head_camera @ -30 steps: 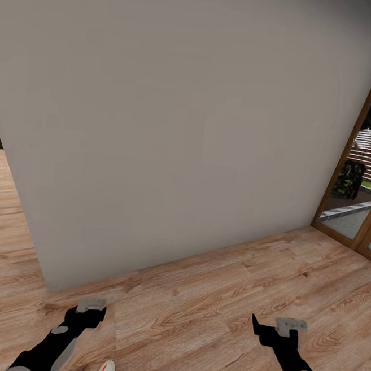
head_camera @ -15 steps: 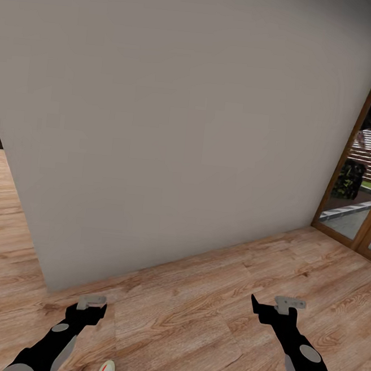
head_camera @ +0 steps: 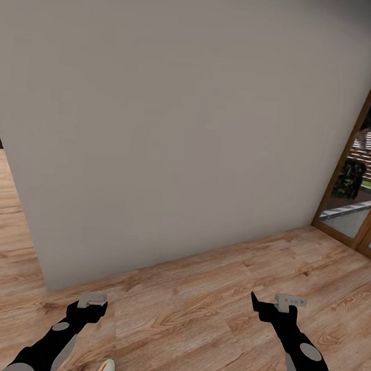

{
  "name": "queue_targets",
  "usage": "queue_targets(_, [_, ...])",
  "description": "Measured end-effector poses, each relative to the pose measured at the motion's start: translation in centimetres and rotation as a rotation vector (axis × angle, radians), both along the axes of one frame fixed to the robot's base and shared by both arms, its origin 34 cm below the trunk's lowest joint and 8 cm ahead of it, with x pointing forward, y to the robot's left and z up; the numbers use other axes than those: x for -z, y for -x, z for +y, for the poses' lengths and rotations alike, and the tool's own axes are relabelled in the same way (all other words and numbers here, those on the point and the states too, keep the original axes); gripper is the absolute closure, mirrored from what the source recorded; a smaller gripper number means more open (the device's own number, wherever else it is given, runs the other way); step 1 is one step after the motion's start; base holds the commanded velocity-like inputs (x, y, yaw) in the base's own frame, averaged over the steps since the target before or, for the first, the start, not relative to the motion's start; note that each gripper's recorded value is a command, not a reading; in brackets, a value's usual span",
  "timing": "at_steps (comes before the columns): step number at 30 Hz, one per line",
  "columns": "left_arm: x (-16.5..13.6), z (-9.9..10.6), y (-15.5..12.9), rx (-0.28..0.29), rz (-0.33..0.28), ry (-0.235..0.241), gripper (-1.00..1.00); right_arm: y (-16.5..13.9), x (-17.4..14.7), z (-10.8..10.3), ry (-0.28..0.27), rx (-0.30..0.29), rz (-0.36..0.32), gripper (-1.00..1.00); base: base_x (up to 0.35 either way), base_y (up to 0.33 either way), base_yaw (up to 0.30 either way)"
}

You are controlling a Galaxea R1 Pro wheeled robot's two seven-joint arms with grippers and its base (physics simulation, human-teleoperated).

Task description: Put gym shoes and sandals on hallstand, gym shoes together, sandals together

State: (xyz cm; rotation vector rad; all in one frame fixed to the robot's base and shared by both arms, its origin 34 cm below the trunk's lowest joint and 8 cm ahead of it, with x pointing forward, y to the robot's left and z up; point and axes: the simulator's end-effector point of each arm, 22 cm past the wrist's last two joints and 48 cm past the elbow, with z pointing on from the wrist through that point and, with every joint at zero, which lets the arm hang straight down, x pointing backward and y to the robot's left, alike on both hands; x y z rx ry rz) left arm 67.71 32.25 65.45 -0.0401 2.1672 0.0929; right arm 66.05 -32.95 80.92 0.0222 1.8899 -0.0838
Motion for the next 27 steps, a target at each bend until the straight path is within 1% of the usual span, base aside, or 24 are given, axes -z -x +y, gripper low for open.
queue_targets(6, [1.2,-0.1,0.2,-0.001,0.005,0.003,-1.0,-0.1,0.1,0.2,0.001,-0.004,-0.019,-1.0,0.0,0.0,0.0])
queue_targets(11, [2.4,-0.1,0.3,-0.002,0.01,0.005,-1.0,-0.1,1.0,0.3,0.001,-0.006,-0.016,-1.0,0.0,0.0,0.0])
queue_targets(15, [3.4,-0.1,0.5,-0.002,0.016,0.006,-1.0,0.0,2.2,0.2,0.001,-0.005,0.003,-1.0,0.0,0.0,0.0])
queue_targets(23, [5.6,-0.1,0.9,-0.003,0.029,0.007,-1.0,0.6,5.4,0.1,-0.003,0.0,0.068,-1.0,0.0,0.0,0.033])
queue_targets(27, [6.7,-0.1,1.1,-0.003,0.036,0.007,-1.0,0.8,6.6,0.1,-0.004,0.001,0.086,-1.0,0.0,0.0,0.061])
